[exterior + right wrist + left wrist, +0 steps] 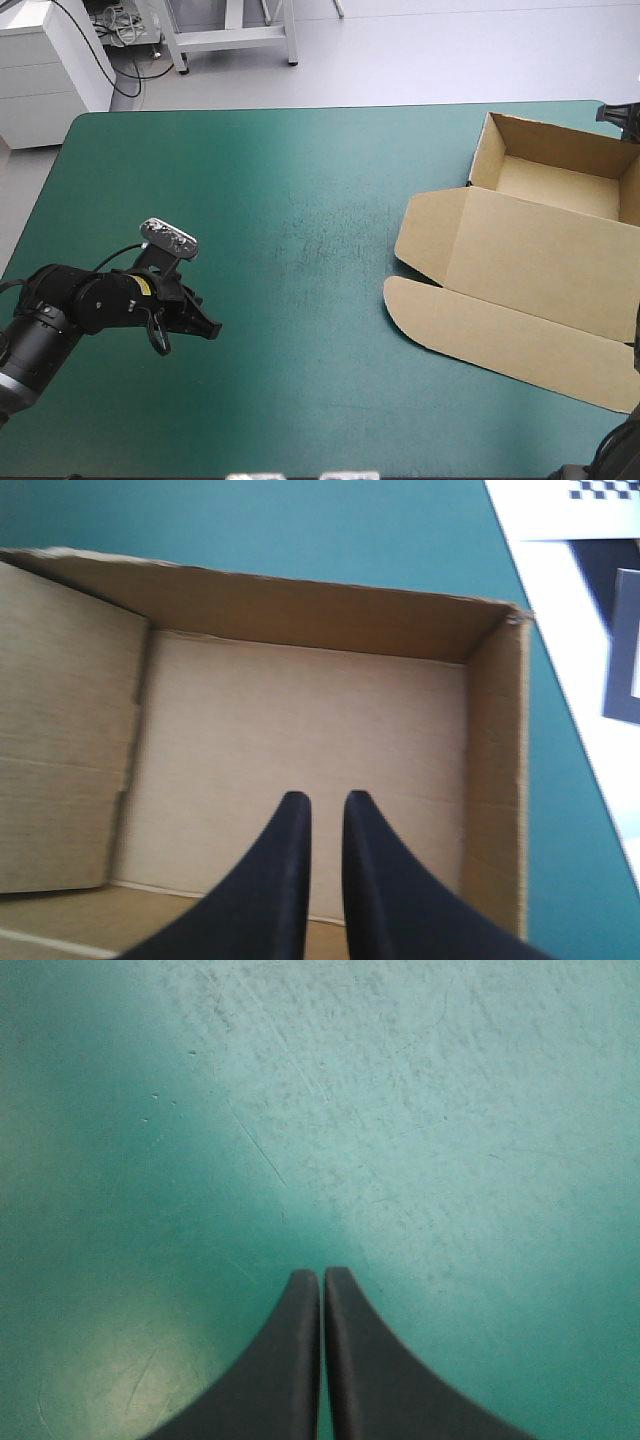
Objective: Fold the box
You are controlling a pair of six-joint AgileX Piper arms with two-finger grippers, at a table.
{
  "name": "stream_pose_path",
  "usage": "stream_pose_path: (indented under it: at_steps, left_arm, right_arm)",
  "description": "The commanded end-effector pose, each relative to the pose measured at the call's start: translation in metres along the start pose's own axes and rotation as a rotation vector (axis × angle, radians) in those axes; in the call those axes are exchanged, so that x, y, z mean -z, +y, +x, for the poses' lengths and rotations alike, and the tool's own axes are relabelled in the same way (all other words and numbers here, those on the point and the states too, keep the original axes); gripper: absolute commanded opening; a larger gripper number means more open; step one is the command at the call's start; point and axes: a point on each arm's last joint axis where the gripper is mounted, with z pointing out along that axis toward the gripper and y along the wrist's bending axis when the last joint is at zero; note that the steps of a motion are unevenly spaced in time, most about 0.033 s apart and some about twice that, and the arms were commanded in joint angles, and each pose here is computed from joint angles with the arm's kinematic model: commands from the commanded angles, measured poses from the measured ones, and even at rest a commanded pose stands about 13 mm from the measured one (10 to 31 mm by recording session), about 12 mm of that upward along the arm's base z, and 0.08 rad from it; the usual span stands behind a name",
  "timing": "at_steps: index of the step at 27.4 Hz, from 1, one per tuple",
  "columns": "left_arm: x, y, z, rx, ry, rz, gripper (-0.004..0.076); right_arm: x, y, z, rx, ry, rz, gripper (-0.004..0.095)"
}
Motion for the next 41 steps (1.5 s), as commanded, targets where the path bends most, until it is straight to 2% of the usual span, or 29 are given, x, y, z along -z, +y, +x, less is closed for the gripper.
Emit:
stream_pose_path:
  at_steps: [1, 4, 8, 10, 17, 25, 36, 41]
  left_arm:
    - [0.011, -0.001, -0.007, 0.015, -0.084, -0.001, -0.0008]
    - [0.011, -0.001, -0.008, 0.015, -0.088, -0.002, -0.0008]
    - [0.012, -0.001, -0.01, 0.015, -0.118, -0.009, -0.0008]
    - [0.012, -0.001, -0.01, -0.006, -0.118, -0.01, -0.0008]
    - [0.017, -0.002, -0.009, -0.019, -0.138, -0.014, -0.0008]
    - [0.029, -0.007, 0.02, -0.037, -0.179, -0.026, -0.0008]
    - [0.03, -0.017, 0.08, -0.042, -0.271, -0.046, -0.0008]
    - [0.025, -0.019, 0.097, -0.042, -0.272, -0.047, -0.0008]
  right_arm:
    - [0.057, 0.025, -0.013, 0.015, -0.185, -0.107, -0.0011]
    - [0.087, 0.065, -0.01, 0.141, -0.23, -0.127, -0.0012]
    - [0.095, 0.104, 0.006, 0.273, -0.197, -0.122, -0.0016]
    - [0.098, 0.13, 0.023, 0.35, -0.159, -0.151, -0.0015]
    - [0.1, 0.164, 0.075, 0.472, -0.076, -0.205, -0.0015]
    - [0.117, 0.159, 0.141, 0.473, -0.112, -0.25, -0.0016]
    - [0.124, 0.123, 0.262, 0.461, -0.091, -0.245, -0.0016]
    - [0.125, 0.111, 0.304, 0.457, -0.145, -0.243, -0.0016]
